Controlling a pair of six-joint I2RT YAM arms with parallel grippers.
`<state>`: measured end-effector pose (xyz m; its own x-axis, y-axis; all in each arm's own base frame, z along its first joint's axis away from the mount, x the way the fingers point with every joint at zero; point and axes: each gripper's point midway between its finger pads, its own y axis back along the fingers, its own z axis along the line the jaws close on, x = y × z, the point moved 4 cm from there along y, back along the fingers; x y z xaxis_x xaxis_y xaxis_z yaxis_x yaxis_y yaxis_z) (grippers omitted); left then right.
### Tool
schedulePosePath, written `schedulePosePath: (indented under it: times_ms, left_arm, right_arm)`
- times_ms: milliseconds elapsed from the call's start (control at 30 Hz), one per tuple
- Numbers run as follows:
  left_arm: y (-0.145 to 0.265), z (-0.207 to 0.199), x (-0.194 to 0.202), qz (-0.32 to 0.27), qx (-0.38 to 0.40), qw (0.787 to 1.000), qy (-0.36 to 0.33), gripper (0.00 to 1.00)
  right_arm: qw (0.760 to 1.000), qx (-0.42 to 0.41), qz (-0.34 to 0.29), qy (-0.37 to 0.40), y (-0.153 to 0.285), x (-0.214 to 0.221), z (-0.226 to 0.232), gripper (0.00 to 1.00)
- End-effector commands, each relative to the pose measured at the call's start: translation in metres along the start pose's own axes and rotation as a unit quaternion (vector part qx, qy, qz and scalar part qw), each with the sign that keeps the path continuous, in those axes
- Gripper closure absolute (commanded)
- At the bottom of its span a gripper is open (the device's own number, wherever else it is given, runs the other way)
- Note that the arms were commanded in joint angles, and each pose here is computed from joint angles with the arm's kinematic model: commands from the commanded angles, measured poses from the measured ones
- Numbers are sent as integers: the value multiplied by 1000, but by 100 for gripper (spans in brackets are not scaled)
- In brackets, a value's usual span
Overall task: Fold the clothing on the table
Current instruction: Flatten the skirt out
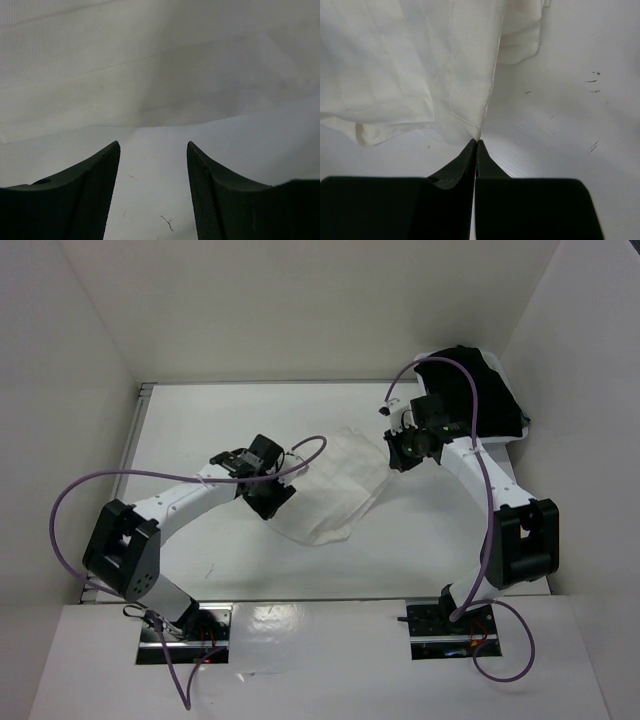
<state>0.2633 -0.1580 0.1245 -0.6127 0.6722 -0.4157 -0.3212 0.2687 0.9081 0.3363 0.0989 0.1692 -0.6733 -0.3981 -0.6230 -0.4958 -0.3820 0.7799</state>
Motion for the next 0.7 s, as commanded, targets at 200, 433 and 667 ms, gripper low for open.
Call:
schedulePosePath:
  times_ms: [200, 433, 667]
  left_arm:
    - [-30, 39, 2, 19, -77, 991, 105, 35]
    - [-21, 61, 14, 15, 28, 978, 204, 15]
    - [-27, 82, 37, 19, 118, 949, 291, 6]
  right_arm:
    - [999, 14, -35, 10, 12, -13, -4, 100]
    - [999, 13, -31, 8, 12, -7, -3, 100]
    - [999, 14, -35, 10, 14, -9, -2, 100]
